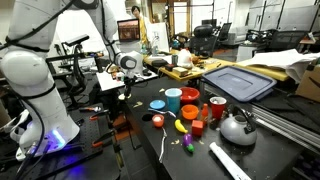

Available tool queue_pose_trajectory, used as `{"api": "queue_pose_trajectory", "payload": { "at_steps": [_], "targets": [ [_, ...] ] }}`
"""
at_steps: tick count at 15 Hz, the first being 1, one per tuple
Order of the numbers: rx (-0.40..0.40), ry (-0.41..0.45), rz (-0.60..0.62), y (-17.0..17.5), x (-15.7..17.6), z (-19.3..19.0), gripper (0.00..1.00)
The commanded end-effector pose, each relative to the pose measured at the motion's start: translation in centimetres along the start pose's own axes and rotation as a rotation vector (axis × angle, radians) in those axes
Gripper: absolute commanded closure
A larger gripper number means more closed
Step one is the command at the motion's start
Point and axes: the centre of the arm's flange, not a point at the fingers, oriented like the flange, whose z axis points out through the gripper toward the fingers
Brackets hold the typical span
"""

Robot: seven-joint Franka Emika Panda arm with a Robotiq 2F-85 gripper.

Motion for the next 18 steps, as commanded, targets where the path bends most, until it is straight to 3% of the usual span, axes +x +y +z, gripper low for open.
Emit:
{"api": "queue_pose_trajectory", "payload": {
  "at_steps": [1,8,12,18],
  "targets": [
    [0.027,-0.004,-0.03,-1.2,-0.2,-0.4,0.0],
    [0.056,-0.02,-0.036,-0.3,-0.1,-1.7,0.0],
    [0.154,-0.107,-0.076,2.8,1.3,-2.3,0.0],
    [0.297,-0.137,-0.093,7.5,2.6,-4.9,0.0]
  ]
}}
